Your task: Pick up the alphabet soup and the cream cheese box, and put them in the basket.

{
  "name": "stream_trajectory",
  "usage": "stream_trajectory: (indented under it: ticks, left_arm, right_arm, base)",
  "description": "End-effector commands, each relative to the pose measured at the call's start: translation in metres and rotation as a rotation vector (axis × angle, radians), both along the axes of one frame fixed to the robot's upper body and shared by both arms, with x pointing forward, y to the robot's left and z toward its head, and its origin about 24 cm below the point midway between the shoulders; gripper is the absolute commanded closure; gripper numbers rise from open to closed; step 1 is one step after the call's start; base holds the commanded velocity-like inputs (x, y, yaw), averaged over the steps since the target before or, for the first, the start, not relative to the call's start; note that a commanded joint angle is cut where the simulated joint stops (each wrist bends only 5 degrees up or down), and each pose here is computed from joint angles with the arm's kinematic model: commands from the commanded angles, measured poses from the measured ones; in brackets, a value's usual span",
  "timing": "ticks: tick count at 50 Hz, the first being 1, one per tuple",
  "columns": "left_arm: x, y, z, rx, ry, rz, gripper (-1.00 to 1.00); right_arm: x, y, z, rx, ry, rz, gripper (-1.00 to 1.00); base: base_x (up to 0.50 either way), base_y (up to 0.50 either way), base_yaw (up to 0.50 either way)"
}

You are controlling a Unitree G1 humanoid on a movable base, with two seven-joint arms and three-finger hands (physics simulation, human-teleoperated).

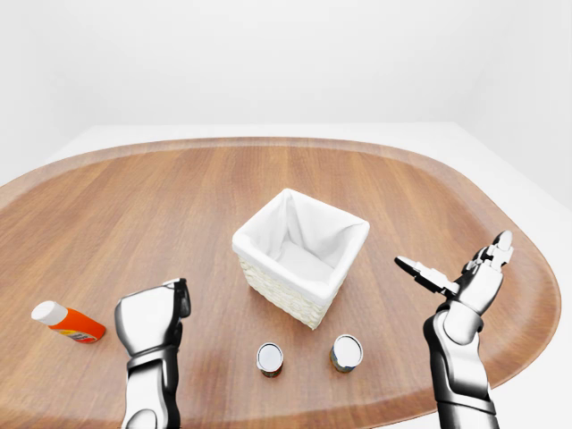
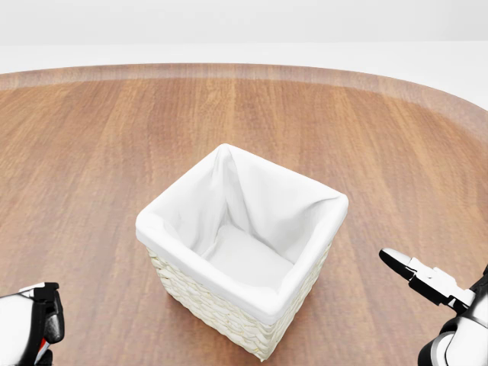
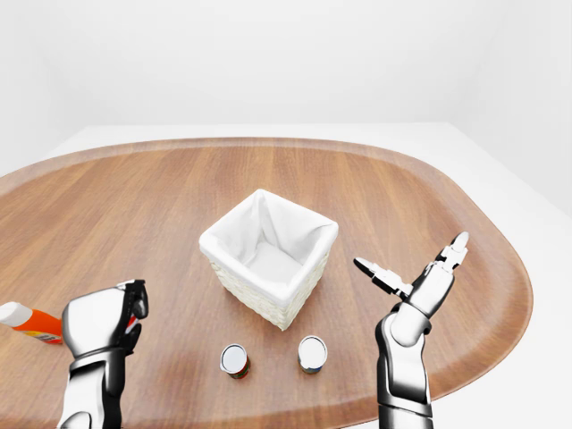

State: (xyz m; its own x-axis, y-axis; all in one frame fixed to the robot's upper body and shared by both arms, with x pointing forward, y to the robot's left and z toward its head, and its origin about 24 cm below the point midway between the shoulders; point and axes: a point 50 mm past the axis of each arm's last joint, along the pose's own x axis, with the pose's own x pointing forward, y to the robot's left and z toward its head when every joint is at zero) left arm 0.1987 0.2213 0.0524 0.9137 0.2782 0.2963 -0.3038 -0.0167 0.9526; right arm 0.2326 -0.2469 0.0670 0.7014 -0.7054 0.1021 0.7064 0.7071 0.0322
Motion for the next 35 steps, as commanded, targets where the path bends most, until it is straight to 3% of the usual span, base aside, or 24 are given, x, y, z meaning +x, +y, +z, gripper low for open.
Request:
stream_trajectory:
  ticks: [1,21,35]
  left_arm:
    - [0.012,-0.010,0.030,-0.019,-0.082,-0.035,1.00]
    - [0.037,-0.039,0.093,0.033,-0.127,-0.151,1.00]
    - [0.042,-0.055,0.137,0.090,-0.157,-0.180,1.00]
  right_arm:
    - [0.000,0.000,0.000,-0.001,-0.001,0.000,-1.00]
    - [0.000,0.000,0.000,-0.002,0.003,0.000,-1.00]
    - [0.001,0.000,-0.002,-0.001,0.005,0.001,-1.00]
  base:
    - [0.00,0.00,0.00]
    - [0.00,0.00,0.00]
    - [0.00,0.00,0.00]
